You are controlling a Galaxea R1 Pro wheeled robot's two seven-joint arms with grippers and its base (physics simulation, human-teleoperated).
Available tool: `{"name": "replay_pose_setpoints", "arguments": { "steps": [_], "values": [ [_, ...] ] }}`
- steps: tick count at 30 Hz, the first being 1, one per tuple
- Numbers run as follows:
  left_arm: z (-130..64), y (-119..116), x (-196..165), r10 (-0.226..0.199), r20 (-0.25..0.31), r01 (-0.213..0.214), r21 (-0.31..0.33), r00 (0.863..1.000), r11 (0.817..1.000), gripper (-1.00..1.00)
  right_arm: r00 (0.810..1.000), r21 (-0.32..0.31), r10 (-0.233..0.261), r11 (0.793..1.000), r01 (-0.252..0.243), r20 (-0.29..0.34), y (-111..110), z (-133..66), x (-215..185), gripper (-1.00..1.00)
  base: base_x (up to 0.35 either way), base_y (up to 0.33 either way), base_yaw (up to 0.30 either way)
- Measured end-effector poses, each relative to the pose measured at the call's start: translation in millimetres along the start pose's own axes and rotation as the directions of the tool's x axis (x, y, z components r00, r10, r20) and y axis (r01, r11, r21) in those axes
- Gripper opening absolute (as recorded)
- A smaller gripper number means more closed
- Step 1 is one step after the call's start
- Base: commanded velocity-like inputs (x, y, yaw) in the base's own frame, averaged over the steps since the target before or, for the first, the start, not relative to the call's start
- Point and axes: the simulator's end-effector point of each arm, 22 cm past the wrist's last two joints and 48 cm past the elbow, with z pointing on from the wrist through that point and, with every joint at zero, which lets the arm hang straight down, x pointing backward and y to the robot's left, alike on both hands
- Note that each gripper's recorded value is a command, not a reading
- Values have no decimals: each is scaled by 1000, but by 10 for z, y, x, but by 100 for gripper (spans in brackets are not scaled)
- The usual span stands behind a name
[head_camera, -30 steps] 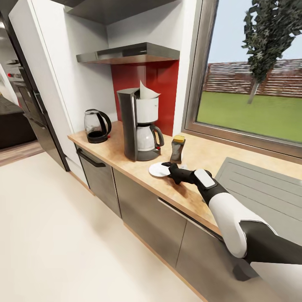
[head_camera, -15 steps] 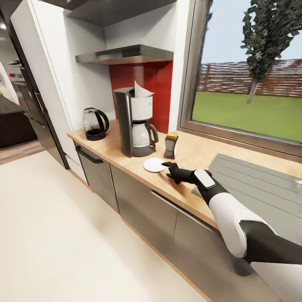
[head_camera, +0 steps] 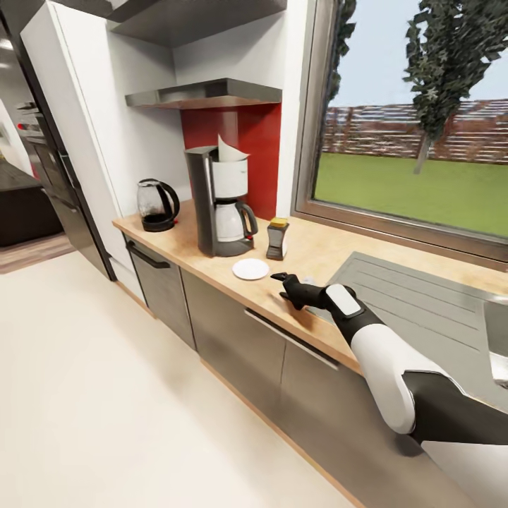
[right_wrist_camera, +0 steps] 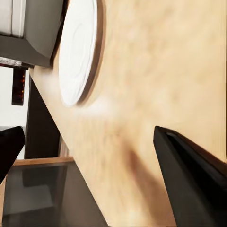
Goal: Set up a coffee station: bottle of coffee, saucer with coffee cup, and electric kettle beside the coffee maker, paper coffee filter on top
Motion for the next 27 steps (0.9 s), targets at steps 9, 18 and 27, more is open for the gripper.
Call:
{"name": "replay_pose_setpoints", "arguments": {
  "steps": [9, 18, 27],
  "values": [
    [-1, 0, 0, 0, 0, 0, 0, 1000, 1000, 100, 999, -69, 5, 998, -7, -39, 142, 81, 212, 100, -2, 166, 0],
    [-20, 6, -15, 2, 1, -2, -3, 1000, 1000, 100, 916, -262, -399, 890, 374, -47, 1242, 95, 719, 100, 0, 126, 0],
    [-27, 11, -23, 3, 1, -3, -6, 1000, 1000, 100, 761, -351, -647, 723, 595, -42, 1605, 188, 1474, 100, 0, 147, 0]
  ]
}}
